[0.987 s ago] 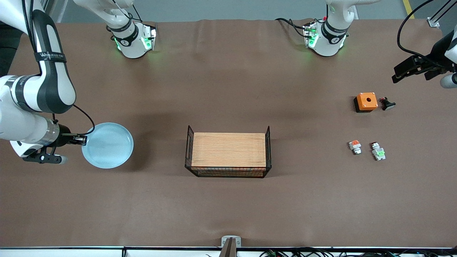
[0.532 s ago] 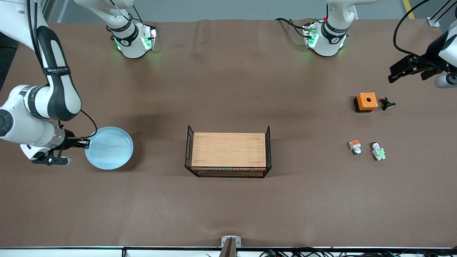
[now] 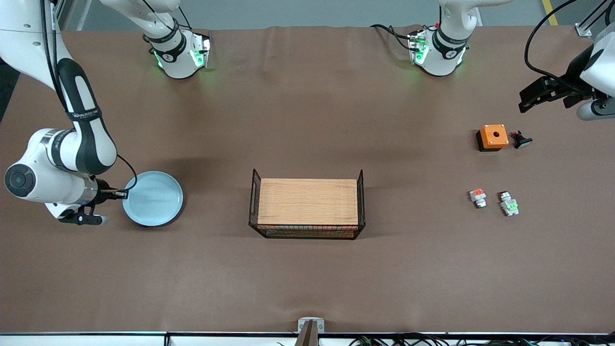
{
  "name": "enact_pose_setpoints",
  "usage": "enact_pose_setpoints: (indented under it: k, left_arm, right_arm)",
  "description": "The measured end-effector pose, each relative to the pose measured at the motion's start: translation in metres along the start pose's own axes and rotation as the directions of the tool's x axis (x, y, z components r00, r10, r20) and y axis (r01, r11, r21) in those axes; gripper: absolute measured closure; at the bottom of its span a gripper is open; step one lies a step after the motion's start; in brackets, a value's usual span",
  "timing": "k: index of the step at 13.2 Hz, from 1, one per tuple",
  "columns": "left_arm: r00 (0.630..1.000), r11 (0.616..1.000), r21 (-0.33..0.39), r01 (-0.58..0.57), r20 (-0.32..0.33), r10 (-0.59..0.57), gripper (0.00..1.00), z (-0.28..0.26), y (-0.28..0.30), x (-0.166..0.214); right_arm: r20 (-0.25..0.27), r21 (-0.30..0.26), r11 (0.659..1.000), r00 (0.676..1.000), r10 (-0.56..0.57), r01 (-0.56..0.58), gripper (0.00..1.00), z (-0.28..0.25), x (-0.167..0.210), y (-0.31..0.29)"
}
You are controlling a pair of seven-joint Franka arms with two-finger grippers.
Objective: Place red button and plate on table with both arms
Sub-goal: 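Lower the plate onto the table with the right gripper, then open the right gripper and pull it away from the plate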
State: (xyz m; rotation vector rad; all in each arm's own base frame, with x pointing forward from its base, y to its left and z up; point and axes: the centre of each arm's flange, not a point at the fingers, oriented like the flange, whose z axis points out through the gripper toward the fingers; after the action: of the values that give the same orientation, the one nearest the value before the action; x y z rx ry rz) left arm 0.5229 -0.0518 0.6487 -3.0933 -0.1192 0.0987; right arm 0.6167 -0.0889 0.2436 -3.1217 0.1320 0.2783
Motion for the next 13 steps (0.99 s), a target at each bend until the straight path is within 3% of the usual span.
enact_pose_setpoints:
  k: [11, 13]
  left_arm:
    - [1.000, 1.000, -0.001, 0.003, -0.022, -0.003, 0.00, -0.001, 0.001, 0.003]
    - [1.000, 1.000, -0.001, -0.002, -0.021, 0.001, 0.00, 0.002, 0.003, 0.005]
  right_arm:
    - [-0.038, -0.002, 0.999, 0.998, -0.041, 0.041, 0.88, 0.043, 0.013, 0.015]
    - [-0.050, -0.002, 0.999, 0.998, -0.043, 0.043, 0.72, 0.037, 0.016, 0.013]
